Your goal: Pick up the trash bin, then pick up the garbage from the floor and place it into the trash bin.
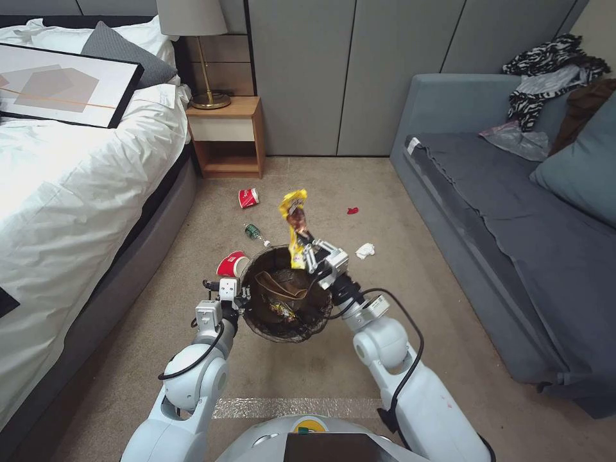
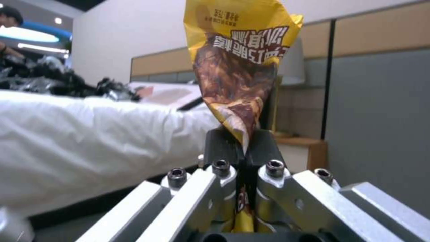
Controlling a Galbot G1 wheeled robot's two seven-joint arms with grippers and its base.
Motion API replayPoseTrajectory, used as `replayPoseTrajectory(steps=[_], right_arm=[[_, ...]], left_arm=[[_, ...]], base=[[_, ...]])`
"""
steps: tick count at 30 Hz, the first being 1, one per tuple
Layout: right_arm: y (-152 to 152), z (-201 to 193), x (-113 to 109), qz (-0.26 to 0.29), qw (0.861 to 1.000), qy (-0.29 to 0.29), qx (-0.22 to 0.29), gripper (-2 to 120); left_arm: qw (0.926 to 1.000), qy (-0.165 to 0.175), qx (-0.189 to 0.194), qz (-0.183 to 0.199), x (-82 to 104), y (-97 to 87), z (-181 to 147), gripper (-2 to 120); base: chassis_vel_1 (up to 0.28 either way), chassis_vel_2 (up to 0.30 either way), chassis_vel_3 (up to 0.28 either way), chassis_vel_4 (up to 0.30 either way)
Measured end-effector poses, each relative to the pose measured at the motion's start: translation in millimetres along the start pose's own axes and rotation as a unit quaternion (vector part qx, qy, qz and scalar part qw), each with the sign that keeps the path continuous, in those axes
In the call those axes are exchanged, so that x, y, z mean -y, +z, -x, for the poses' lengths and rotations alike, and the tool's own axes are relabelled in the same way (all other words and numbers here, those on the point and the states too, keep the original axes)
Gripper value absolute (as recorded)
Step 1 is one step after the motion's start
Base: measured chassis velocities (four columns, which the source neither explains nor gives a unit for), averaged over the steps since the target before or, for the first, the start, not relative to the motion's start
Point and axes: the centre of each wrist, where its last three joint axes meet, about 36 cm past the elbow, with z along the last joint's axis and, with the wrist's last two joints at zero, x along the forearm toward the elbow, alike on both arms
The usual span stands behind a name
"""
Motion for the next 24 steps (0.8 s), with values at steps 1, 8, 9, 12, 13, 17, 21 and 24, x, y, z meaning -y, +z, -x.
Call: replayPoseTrajectory(steps=[1, 8, 9, 12, 13, 17, 21, 24], right_arm=[[4.3, -2.7, -3.8, 0.003, 1.0, -0.002, -0.007, 0], [29.9, -15.3, -17.1, 0.01, 0.999, -0.005, -0.04, 0], [33.5, -17.3, -18.0, 0.011, 0.999, -0.004, -0.044, 0], [41.8, -22.5, -20.3, 0.016, 0.998, -0.001, -0.055, 0], [41.8, -22.5, -20.3, 0.016, 0.998, -0.001, -0.055, 0], [50.7, -28.5, -24.0, 0.021, 0.997, 0.001, -0.069, 2], [54.0, -31.7, -29.3, 0.025, 0.997, -0.002, -0.076, 11], [54.3, -32.3, -30.3, 0.025, 0.997, -0.003, -0.077, 21]], left_arm=[[1.0, 0.0, 0.0, 0.0, 0.1, -0.1, 0.1, 3], [1.0, 0.003, 0.002, -0.002, 1.9, -0.7, 0.5, 3], [1.0, 0.003, 0.002, -0.002, 2.2, -0.7, 0.5, 3], [1.0, 0.004, 0.002, -0.003, 2.3, -0.5, 0.7, 3], [1.0, 0.004, 0.002, -0.003, 2.3, -0.5, 0.7, 3], [1.0, 0.004, 0.003, -0.003, 2.6, -1.2, 1.1, 3], [1.0, 0.006, 0.003, -0.004, 3.7, -1.3, 1.1, 3], [1.0, 0.006, 0.004, -0.004, 3.8, -1.7, 1.1, 3]], base=[[0.0, 0.0, 0.0, 0.0], [0.0, 0.0, 0.0, 0.0], [0.0, 0.0, 0.0, 0.0], [0.0, 0.0, 0.0, 0.0], [0.0, 0.0, 0.0, 0.0], [0.0, 0.0, 0.0, 0.0], [0.0, 0.0, 0.0, 0.0], [0.0, 0.0, 0.0, 0.0]])
